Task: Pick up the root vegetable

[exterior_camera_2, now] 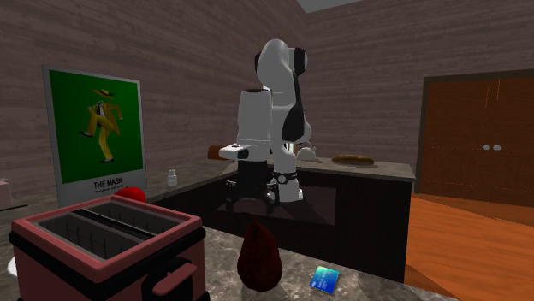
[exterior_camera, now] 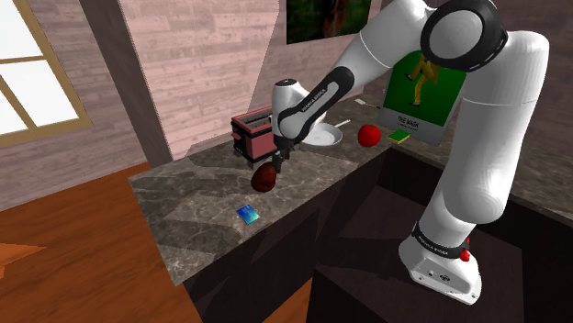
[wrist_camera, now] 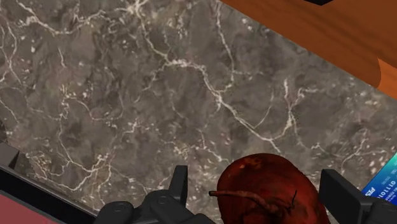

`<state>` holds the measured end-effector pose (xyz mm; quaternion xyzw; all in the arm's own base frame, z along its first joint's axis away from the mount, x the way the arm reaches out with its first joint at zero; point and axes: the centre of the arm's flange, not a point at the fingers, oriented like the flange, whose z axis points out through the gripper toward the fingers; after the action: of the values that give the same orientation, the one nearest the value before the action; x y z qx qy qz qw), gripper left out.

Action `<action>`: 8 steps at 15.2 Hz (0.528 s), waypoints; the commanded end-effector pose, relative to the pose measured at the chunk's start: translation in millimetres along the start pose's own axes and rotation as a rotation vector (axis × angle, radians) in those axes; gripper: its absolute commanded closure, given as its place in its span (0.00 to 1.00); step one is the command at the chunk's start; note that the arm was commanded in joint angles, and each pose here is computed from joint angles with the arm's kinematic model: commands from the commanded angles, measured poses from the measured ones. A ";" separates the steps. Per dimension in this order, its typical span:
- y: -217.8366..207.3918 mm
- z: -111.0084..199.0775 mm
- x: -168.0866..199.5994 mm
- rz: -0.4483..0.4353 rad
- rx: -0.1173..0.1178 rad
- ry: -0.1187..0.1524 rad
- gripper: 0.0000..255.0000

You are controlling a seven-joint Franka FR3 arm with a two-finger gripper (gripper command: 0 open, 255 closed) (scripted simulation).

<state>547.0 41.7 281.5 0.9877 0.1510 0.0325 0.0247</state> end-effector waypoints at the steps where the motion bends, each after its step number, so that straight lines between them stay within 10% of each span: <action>1: -0.4 9.0 0.8 0.000 0.000 0.000 0.00; 2: -0.4 9.0 0.8 0.000 0.000 0.000 0.00; 3: -0.4 9.6 1.0 0.000 0.000 0.000 1.00; 8: 0.0 9.1 0.4 0.000 0.000 0.000 1.00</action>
<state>548.2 41.7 273.7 0.9876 0.1513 0.0336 0.0248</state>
